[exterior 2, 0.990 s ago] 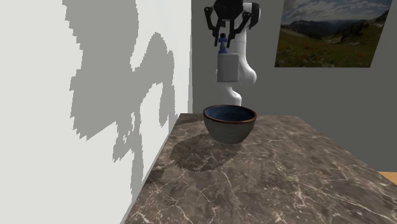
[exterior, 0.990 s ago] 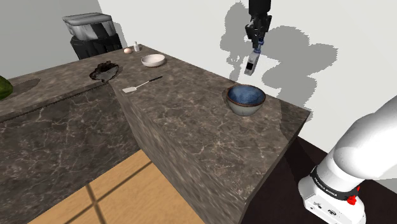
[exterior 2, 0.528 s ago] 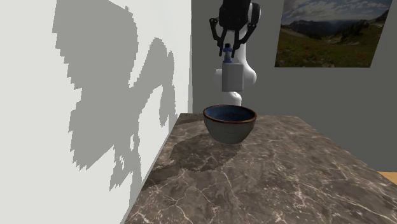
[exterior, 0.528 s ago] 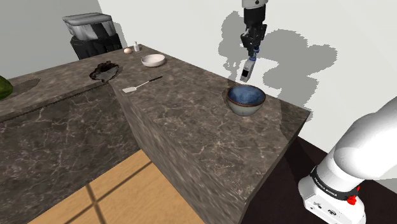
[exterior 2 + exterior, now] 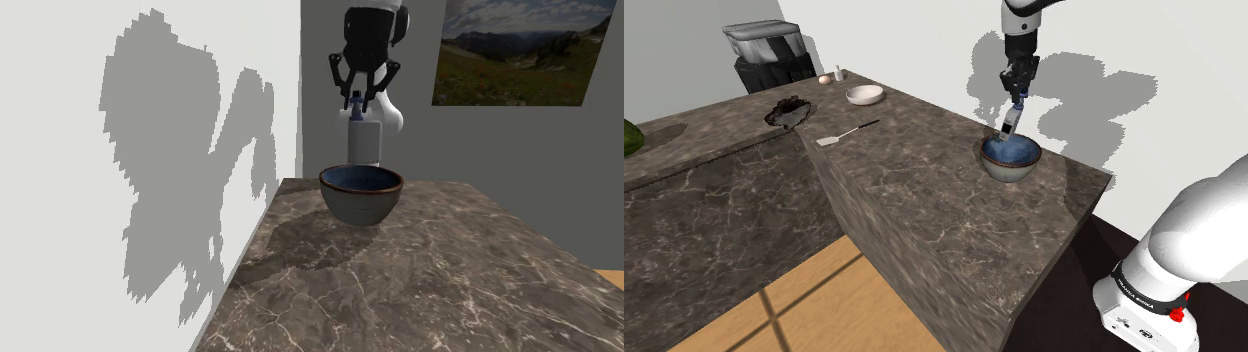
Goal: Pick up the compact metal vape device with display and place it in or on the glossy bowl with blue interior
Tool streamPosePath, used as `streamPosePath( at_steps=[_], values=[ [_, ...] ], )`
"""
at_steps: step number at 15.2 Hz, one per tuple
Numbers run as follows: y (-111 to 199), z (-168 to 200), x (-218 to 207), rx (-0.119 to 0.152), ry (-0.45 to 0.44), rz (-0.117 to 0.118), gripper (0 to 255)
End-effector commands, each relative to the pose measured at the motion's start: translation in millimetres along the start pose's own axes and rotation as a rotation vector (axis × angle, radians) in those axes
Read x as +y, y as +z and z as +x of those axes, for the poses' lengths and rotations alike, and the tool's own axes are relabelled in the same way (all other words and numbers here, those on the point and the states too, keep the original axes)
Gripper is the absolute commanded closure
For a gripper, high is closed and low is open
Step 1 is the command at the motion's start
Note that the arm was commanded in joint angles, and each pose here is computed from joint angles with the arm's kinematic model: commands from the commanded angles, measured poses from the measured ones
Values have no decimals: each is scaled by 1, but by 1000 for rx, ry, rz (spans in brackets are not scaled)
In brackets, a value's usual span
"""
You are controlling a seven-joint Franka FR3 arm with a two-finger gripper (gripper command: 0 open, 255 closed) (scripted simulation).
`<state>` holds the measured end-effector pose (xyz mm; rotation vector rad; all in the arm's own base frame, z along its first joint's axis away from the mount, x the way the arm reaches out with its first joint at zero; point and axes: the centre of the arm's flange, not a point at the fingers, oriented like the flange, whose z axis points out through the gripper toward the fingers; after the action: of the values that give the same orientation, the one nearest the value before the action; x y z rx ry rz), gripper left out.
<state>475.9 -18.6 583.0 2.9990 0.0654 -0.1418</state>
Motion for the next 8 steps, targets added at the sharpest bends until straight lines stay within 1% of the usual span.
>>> streamPosePath(
  at_steps=[1,7,8],
  values=[
    [10,1,-1,1,0,0,255],
    [42,4,-5,1,0,0,255],
    [42,4,-5,1,0,0,255]
  ],
)
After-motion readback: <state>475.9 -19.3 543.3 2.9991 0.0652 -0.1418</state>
